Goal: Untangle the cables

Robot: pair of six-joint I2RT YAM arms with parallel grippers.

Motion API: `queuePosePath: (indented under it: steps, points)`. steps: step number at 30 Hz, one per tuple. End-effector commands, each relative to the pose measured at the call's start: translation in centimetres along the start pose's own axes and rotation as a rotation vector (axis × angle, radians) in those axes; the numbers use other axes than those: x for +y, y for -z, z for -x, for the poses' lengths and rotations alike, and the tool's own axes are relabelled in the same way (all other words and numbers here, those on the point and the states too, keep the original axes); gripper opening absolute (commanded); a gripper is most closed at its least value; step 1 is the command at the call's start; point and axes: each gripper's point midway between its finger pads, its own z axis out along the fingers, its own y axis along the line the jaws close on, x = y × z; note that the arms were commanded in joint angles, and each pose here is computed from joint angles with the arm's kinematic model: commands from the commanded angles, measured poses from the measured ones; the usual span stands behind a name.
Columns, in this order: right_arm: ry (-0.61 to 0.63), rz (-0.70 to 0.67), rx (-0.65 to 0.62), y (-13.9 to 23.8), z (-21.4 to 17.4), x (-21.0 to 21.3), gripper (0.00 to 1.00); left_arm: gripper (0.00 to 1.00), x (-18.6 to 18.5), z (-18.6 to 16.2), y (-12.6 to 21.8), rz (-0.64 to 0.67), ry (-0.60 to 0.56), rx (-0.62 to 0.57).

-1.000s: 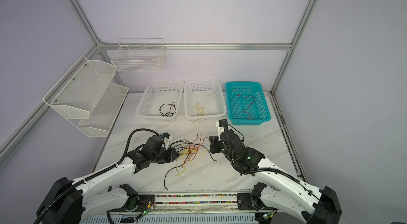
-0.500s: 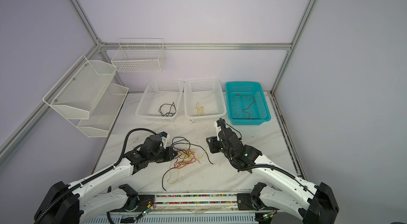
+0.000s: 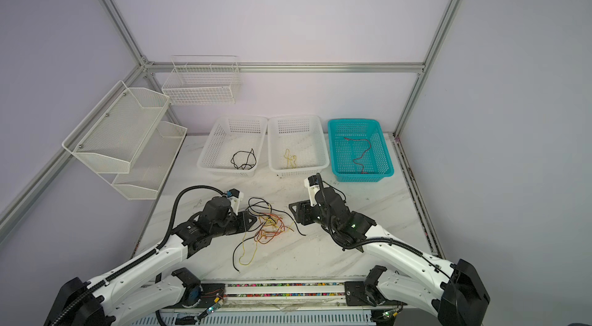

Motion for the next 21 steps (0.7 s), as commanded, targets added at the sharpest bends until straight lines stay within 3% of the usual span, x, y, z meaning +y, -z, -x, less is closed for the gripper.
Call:
queuePosePath:
  steps: [1, 4, 8, 14, 21]
  points:
    - [0.007, -0.113, -0.162, 3.9, 4.4, -0.7, 0.63, 0.00, -0.9, 4.8, 3.1, 0.051, -0.013, -0.184]
    - [0.011, -0.212, -0.172, 5.2, 5.2, -2.0, 0.71, 0.00, -0.1, 6.0, 4.7, 0.094, -0.010, -0.248]
    - [0.001, -0.246, -0.173, 6.0, 5.4, -2.5, 0.75, 0.00, 0.4, 6.9, 5.8, 0.093, 0.006, -0.276]
    - [-0.021, -0.172, -0.232, 9.1, 7.8, -0.4, 0.85, 0.00, 1.3, 7.2, 6.3, 0.108, 0.020, -0.277]
    - [-0.052, -0.095, -0.118, 8.6, 7.0, 1.5, 0.83, 0.00, 2.0, 7.5, 6.0, 0.113, 0.043, -0.266]
